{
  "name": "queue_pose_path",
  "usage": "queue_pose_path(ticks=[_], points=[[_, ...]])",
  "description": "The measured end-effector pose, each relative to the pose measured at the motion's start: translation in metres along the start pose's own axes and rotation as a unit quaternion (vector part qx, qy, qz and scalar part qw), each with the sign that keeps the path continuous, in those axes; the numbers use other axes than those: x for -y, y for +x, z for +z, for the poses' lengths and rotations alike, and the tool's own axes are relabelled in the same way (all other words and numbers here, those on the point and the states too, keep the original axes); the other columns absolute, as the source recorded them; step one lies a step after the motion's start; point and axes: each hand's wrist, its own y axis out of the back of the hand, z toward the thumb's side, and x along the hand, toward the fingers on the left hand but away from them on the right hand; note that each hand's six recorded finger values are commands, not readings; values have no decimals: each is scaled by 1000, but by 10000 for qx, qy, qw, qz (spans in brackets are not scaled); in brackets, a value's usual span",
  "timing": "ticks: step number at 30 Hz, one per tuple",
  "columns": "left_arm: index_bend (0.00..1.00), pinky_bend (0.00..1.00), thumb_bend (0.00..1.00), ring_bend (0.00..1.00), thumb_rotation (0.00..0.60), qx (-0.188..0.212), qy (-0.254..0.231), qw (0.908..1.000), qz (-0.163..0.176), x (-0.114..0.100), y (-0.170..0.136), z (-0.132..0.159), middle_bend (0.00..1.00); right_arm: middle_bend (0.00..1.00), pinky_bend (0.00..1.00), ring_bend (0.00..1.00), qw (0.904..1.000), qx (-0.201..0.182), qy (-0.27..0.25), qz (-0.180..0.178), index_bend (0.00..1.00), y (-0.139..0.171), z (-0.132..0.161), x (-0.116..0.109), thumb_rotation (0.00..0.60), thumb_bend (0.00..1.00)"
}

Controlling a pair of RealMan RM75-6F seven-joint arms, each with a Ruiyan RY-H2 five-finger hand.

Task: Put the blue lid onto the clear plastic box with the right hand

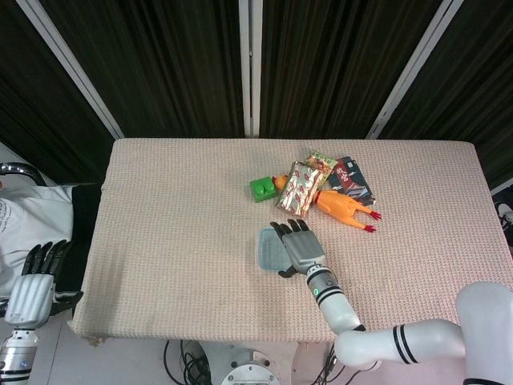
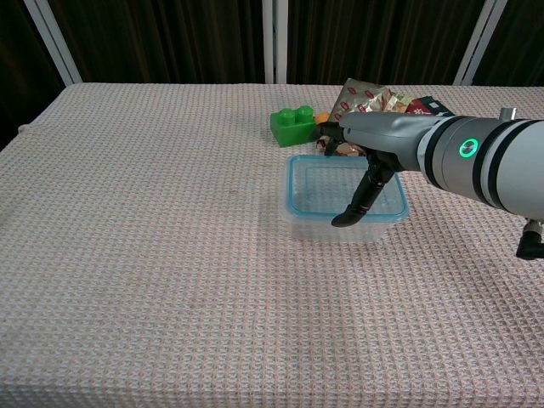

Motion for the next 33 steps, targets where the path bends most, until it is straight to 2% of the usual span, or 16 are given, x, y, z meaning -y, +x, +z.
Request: queue_pose_path(ticks=[16, 33], points=[[65, 0, 142, 0, 600, 10, -1, 10000, -11, 1, 0, 0, 55, 200, 0, 0, 9999, 90, -86, 0, 0, 3, -11, 4, 600, 157], [65, 0, 142, 0, 600, -24, -25, 10000, -20, 2, -1, -2, 55, 170, 0, 0, 9999, -88, -60, 5, 0, 0, -1, 6, 600, 147]])
